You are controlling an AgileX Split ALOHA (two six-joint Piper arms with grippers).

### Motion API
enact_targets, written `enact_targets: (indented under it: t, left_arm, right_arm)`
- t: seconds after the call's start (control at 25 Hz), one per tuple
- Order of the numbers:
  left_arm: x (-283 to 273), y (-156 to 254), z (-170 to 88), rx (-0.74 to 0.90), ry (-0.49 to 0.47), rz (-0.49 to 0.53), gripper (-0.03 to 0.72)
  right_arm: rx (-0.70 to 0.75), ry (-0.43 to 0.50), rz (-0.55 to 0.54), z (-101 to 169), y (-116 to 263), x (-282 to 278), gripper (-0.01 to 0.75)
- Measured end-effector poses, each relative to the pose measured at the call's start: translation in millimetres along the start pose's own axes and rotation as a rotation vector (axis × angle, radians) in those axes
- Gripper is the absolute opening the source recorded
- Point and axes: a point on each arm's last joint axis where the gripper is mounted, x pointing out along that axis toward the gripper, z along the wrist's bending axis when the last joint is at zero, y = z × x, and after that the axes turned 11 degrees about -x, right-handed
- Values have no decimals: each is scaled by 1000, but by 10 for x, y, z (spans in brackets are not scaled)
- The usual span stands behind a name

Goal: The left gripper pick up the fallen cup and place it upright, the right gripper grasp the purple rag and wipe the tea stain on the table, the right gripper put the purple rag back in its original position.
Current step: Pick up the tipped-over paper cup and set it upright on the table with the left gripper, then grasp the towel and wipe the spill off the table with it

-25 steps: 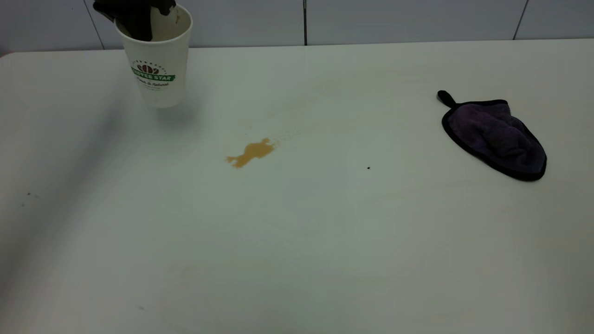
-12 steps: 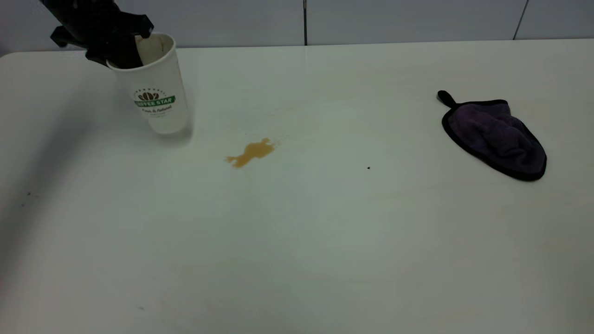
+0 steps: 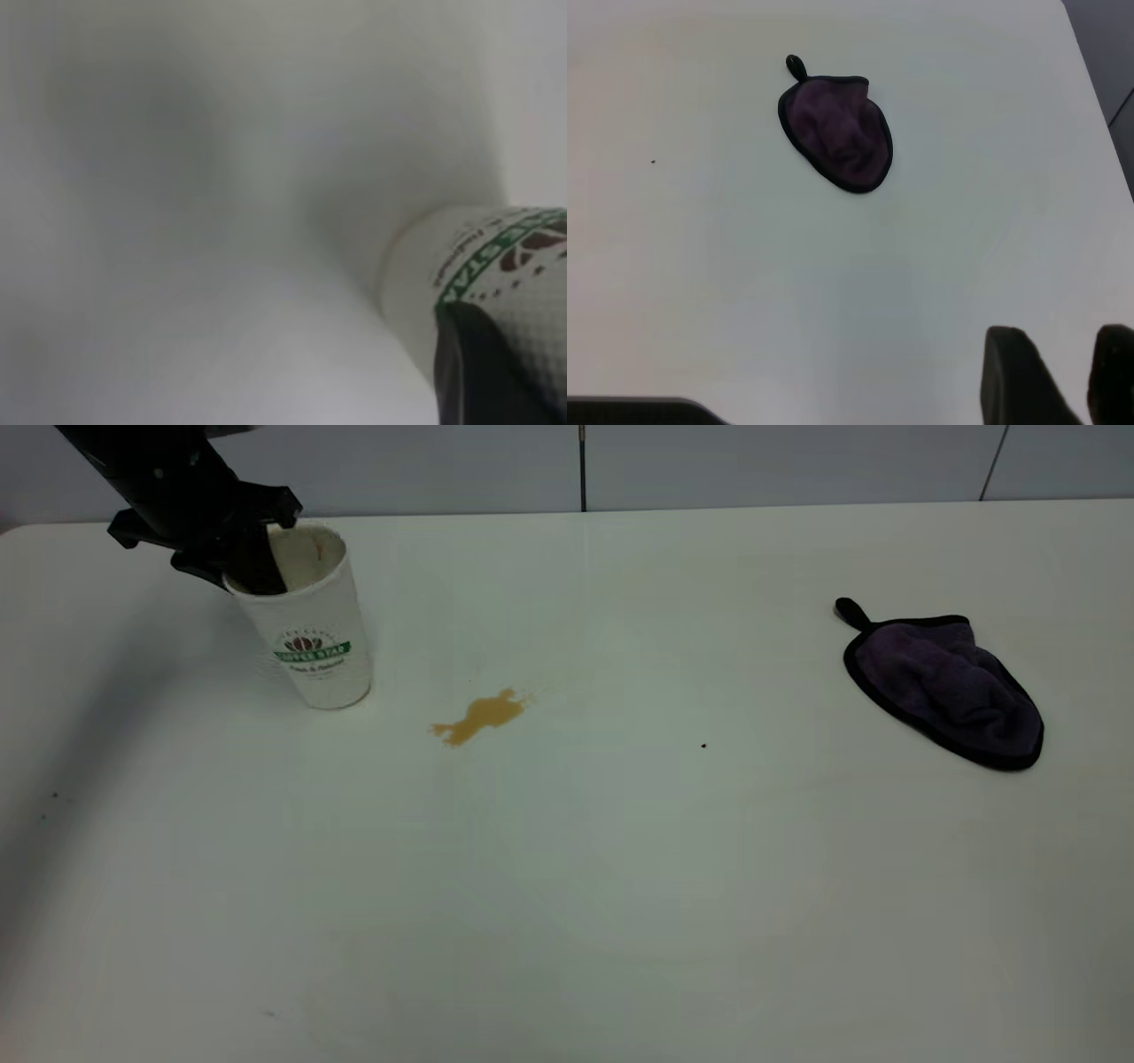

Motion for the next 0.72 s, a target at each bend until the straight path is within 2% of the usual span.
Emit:
enact_targets:
  t: [0.32, 0.44, 0.52, 0.72]
  left_arm:
    - [-19, -10, 16, 3, -7, -7, 506]
    - [-195, -59, -34, 28, -2, -29, 636]
    - [-455, -121, -106, 50, 3, -67, 661]
    - [-1267, -170, -319, 93, 27, -124, 647]
  right_arm:
    - [0, 0, 0, 0, 0, 0, 238]
    - [0, 0, 0, 0, 0, 0, 238]
    - [0, 0, 0, 0, 0, 0, 238]
    - [0, 0, 0, 0, 0, 0, 238]
